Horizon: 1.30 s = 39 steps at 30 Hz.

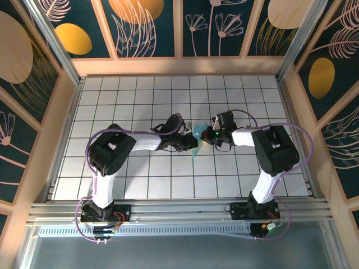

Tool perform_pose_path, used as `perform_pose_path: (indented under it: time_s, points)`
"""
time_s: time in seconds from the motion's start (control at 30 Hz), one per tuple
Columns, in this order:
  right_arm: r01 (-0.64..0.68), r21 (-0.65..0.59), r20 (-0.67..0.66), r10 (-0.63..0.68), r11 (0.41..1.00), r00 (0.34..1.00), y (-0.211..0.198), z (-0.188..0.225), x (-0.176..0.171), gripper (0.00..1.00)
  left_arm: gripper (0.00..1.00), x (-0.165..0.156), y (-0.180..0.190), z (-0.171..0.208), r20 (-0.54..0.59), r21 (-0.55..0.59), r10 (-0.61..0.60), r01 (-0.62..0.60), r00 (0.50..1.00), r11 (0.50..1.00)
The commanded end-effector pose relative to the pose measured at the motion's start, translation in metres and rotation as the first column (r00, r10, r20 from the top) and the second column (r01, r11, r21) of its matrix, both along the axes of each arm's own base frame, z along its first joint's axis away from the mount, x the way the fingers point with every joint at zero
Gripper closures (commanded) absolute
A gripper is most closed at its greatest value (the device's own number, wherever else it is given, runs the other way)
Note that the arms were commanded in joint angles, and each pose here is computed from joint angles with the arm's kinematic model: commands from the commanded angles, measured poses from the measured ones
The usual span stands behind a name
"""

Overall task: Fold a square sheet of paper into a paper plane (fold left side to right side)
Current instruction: Fold the wing for the fifth time at the center of the table.

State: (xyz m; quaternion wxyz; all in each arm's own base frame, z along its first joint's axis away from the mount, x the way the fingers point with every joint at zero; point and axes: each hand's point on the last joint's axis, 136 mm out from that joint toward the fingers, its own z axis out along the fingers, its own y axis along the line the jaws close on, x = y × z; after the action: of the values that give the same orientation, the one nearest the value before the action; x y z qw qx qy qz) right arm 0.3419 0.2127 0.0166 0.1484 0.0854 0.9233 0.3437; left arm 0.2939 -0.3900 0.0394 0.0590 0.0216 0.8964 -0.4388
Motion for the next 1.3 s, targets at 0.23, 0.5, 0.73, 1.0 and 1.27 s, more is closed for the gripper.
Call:
perform_pose_path:
  time_s: [0.23,0.5,0.73,1.0,1.27]
  points:
    - [0.002,-0.106,-0.12,-0.015,0.994,0.993,-0.017,-0.039,-0.024,1.0,0.92,-0.011,0.005,-0.023,-0.061,0.049,0.011,-0.008,0.998,0.999]
    - [0.001,-0.105,-0.117,-0.013,0.994,0.993,-0.016,-0.038,-0.023,1.0,0.93,-0.01,0.011,-0.028,-0.054,0.076,0.032,-0.028,0.998,0.997]
    - [-0.002,-0.107,-0.118,-0.011,0.994,0.993,-0.016,-0.038,-0.023,1.0,0.93,-0.011,0.013,-0.032,-0.059,0.087,0.033,-0.028,0.998,0.996]
    - [-0.004,-0.109,-0.122,-0.009,0.994,0.992,-0.016,-0.039,-0.023,1.0,0.94,-0.012,0.015,-0.036,-0.06,0.104,0.037,-0.031,0.997,0.994]
    - [-0.005,-0.11,-0.121,-0.009,0.994,0.993,-0.016,-0.038,-0.023,1.0,0.95,-0.013,0.019,-0.041,-0.064,0.125,0.045,-0.036,0.997,0.992]
